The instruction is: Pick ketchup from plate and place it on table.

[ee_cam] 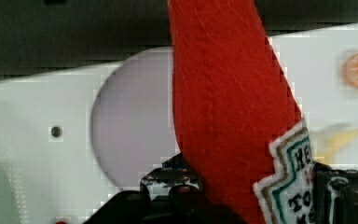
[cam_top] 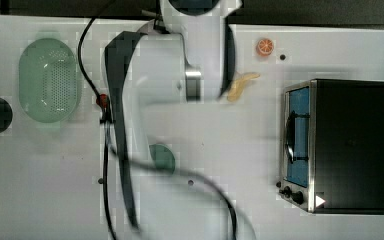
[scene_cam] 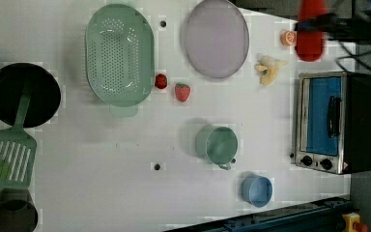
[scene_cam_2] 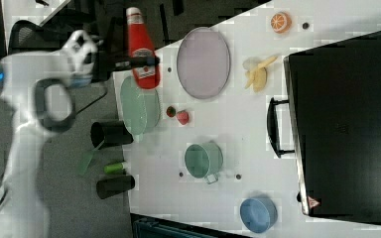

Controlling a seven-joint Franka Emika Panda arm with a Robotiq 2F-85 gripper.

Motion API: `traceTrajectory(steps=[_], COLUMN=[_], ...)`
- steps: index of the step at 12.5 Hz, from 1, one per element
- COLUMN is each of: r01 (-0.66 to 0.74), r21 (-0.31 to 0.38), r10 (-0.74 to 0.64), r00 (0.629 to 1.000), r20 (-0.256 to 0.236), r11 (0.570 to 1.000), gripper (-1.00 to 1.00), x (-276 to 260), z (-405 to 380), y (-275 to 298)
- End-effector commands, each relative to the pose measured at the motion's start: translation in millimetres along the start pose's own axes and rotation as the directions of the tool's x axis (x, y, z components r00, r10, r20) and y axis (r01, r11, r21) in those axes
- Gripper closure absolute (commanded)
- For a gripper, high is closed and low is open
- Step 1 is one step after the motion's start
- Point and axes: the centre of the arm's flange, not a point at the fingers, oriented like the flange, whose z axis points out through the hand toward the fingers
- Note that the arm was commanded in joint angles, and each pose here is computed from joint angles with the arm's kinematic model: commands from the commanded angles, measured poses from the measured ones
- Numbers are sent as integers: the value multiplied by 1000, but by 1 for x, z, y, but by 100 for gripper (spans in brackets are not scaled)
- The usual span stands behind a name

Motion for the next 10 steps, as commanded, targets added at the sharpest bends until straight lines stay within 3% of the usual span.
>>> traceTrajectory(steps=[1, 5, 10], r01=[-14, -41, -65], r21=[-36, -80, -82], r10=[17, 54, 78], r00=[995, 984, 982], r20=[96, 168, 170], r11=[999, 996, 994], gripper=[-18, -18, -18], x=[-41, -108, -158], z=[15, 20, 72], y=[38, 66, 86])
